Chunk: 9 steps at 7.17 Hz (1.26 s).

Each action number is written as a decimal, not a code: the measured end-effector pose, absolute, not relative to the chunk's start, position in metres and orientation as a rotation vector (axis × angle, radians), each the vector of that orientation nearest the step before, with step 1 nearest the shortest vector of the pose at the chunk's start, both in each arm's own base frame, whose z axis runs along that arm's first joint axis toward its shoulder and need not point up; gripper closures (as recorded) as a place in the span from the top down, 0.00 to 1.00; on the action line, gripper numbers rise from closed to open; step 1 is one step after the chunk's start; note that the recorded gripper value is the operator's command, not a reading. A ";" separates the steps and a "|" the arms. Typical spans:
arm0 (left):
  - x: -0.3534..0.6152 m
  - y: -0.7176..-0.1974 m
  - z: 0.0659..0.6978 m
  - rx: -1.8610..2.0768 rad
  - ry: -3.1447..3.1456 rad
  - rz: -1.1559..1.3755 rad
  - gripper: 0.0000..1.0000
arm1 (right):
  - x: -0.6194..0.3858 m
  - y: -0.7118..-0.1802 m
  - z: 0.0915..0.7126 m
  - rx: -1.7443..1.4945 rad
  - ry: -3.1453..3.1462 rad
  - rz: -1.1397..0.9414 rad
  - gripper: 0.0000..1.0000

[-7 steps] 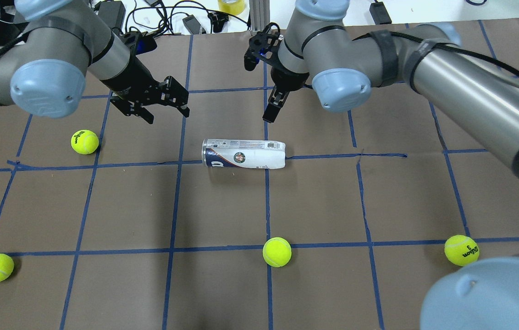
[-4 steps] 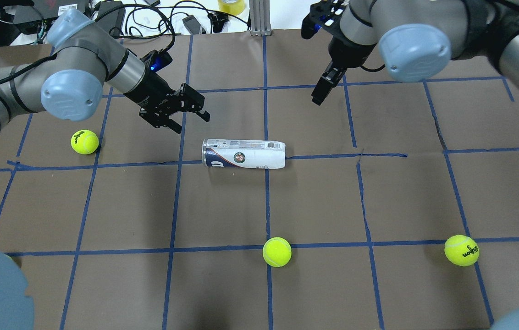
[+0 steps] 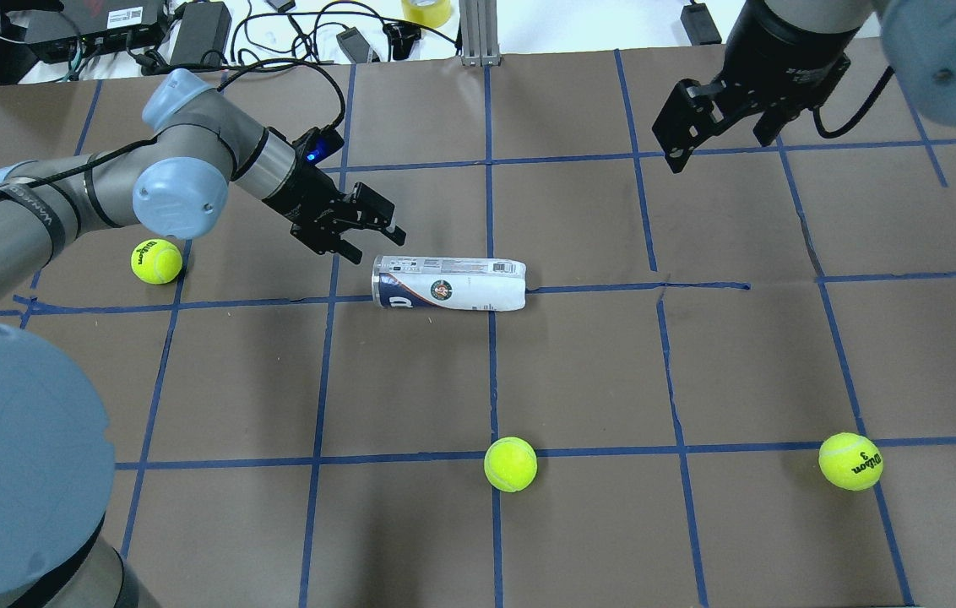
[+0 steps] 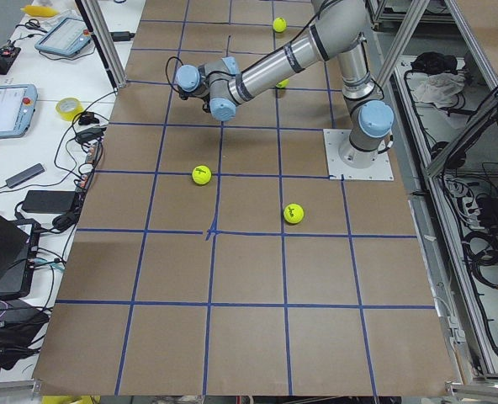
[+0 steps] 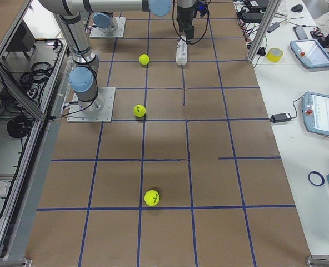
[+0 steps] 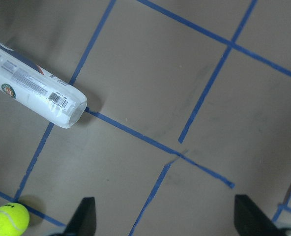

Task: Lift up tennis ball bucket

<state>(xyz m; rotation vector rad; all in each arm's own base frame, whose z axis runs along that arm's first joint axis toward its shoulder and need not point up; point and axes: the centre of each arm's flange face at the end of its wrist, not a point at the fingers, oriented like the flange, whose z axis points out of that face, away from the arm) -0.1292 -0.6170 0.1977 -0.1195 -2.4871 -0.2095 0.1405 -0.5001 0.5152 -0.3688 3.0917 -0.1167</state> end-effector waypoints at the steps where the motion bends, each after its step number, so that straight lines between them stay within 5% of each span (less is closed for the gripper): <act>1: -0.131 -0.616 0.187 -0.112 -2.469 -0.229 0.40 | 0.138 -0.491 0.523 -0.236 3.115 -0.108 1.00; 2: -0.131 -0.615 0.181 -0.106 -2.458 -0.241 0.14 | 0.136 -0.482 0.532 -0.110 3.129 -0.118 1.00; 3: -0.132 -0.615 0.181 -0.093 -2.452 -0.246 0.00 | 0.136 -0.474 0.541 0.009 3.132 -0.137 1.00; 9: -0.150 -0.619 0.256 0.153 -2.406 -0.196 0.00 | 0.127 -0.455 0.547 0.114 3.223 -0.099 1.00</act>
